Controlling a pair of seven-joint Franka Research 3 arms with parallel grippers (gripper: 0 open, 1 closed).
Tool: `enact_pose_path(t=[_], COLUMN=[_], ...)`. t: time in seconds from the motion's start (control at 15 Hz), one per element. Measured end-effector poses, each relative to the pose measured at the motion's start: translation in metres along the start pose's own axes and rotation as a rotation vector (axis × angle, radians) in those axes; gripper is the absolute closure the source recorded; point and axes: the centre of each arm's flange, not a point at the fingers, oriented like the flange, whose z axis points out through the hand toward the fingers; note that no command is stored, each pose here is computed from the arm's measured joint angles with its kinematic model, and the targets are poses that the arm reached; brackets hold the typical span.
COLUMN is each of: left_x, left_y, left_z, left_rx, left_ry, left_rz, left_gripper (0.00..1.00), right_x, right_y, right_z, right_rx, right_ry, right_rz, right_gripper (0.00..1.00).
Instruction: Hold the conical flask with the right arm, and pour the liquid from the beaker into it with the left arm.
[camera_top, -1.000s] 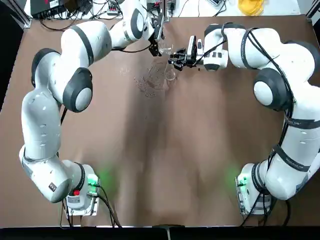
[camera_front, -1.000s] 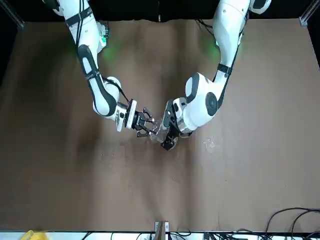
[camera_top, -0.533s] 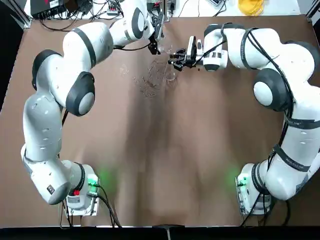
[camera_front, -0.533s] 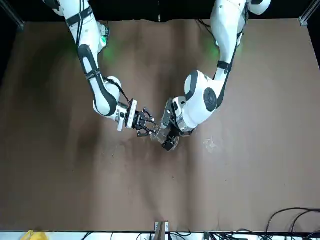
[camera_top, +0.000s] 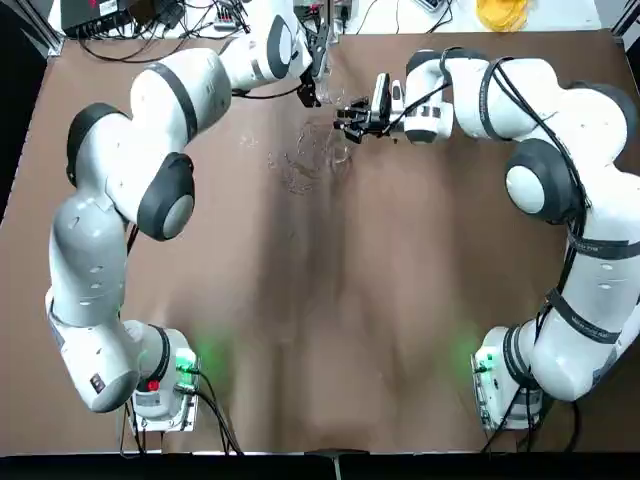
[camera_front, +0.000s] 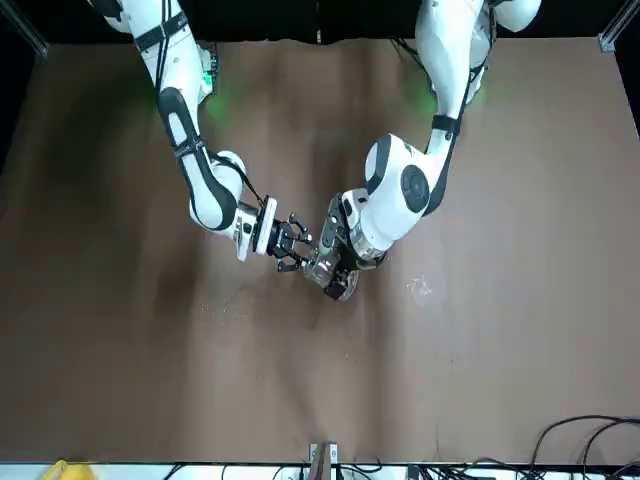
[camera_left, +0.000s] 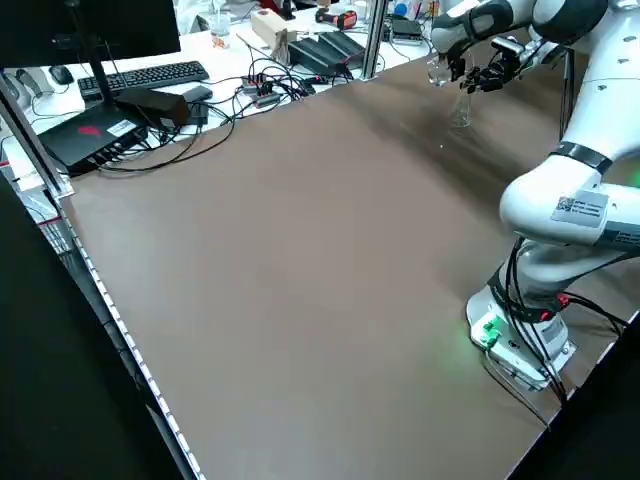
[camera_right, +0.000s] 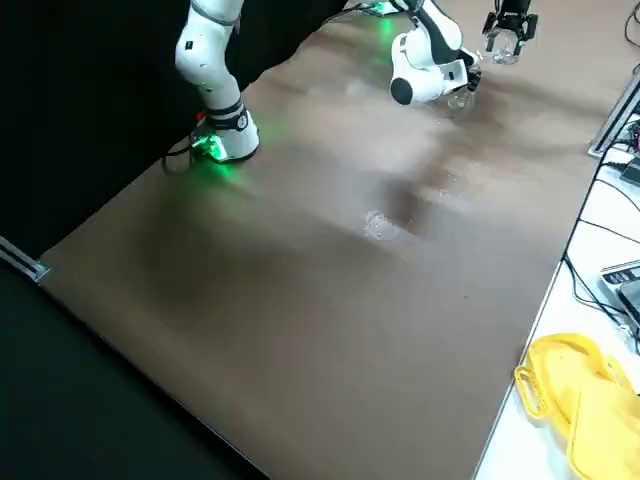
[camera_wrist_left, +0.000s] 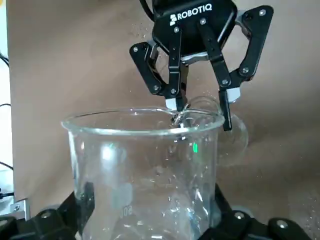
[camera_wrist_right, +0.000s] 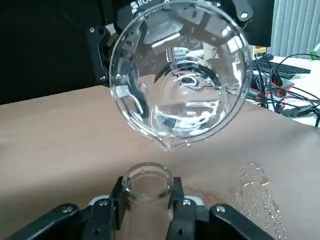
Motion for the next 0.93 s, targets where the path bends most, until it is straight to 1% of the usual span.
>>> enact_pose_path(t=[0.47,0.93], left_x=[0.004,0.013], left_y=[0.001,0.005], left_z=[0.000,0.003], left_rx=[-0.006,-0.015], left_ry=[-0.050,-0.065], left_rz=[0.053,0.084], left_gripper=[0.02,0.02], right_x=[0.000,0.000], right_y=[0.000,0.000], right_z=[0.000,0.000], right_rx=[-0.001,-0.002], right_ry=[0.001,0.000], right_rz=[0.001,0.001], right_gripper=[0.61,0.61])
